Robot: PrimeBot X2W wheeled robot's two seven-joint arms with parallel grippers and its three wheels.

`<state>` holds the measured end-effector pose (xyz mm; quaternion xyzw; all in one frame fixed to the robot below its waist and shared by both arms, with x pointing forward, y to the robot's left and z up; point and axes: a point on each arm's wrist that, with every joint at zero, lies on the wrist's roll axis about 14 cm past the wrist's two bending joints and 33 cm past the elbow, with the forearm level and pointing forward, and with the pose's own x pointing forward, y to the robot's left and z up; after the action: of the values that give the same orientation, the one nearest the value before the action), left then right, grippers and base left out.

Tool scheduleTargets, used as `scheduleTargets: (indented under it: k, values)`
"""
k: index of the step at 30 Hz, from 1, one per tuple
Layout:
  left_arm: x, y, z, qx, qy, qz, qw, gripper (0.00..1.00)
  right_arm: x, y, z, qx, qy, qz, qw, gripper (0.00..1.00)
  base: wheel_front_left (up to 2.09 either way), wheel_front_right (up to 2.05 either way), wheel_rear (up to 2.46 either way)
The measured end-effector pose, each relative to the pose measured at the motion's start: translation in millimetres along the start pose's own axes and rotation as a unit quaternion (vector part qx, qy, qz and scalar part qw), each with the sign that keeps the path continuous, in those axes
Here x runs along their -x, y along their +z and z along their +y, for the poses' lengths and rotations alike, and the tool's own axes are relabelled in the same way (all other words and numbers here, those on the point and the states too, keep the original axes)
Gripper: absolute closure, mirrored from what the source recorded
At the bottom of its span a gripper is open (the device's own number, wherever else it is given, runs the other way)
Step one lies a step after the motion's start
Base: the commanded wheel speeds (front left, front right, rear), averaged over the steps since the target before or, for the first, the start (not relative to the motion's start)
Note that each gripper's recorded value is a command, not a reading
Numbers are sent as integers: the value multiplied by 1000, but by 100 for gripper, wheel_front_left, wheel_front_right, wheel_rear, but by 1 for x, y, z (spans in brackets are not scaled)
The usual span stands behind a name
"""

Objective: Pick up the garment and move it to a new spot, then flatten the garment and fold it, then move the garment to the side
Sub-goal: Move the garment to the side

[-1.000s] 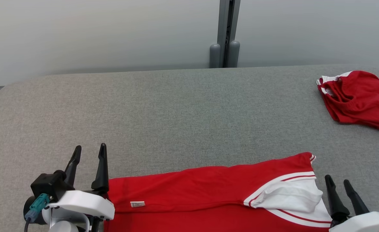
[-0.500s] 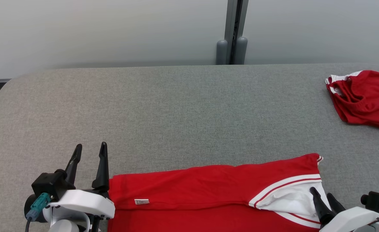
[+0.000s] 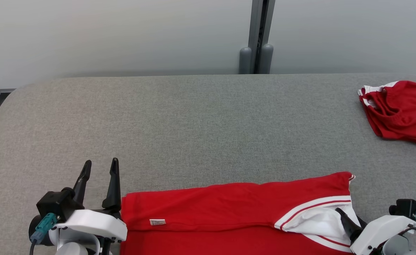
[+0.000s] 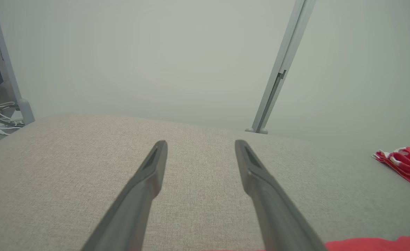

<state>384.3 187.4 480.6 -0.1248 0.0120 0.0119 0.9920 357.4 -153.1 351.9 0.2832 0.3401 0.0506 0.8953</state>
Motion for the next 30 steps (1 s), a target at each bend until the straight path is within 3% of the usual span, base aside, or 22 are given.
scheduleTargets:
  k: [1,2,17,30]
  values:
    - [0,1,1,1,2,-1,1000,0,0,0,0,0,0,1,1000,88,0,0,0]
    - [1,1,2,1,2,-2,1000,0,0,0,-1,0,-1,0,1000,100,0,0,0]
    - [-1,4,-2,0,-3,-8,1000,0,4,14,10,-4,18,-45,999,100,0,0,0]
    - [-6,6,-10,0,-15,-13,1000,0,31,93,-37,25,-28,-136,990,100,0,0,0]
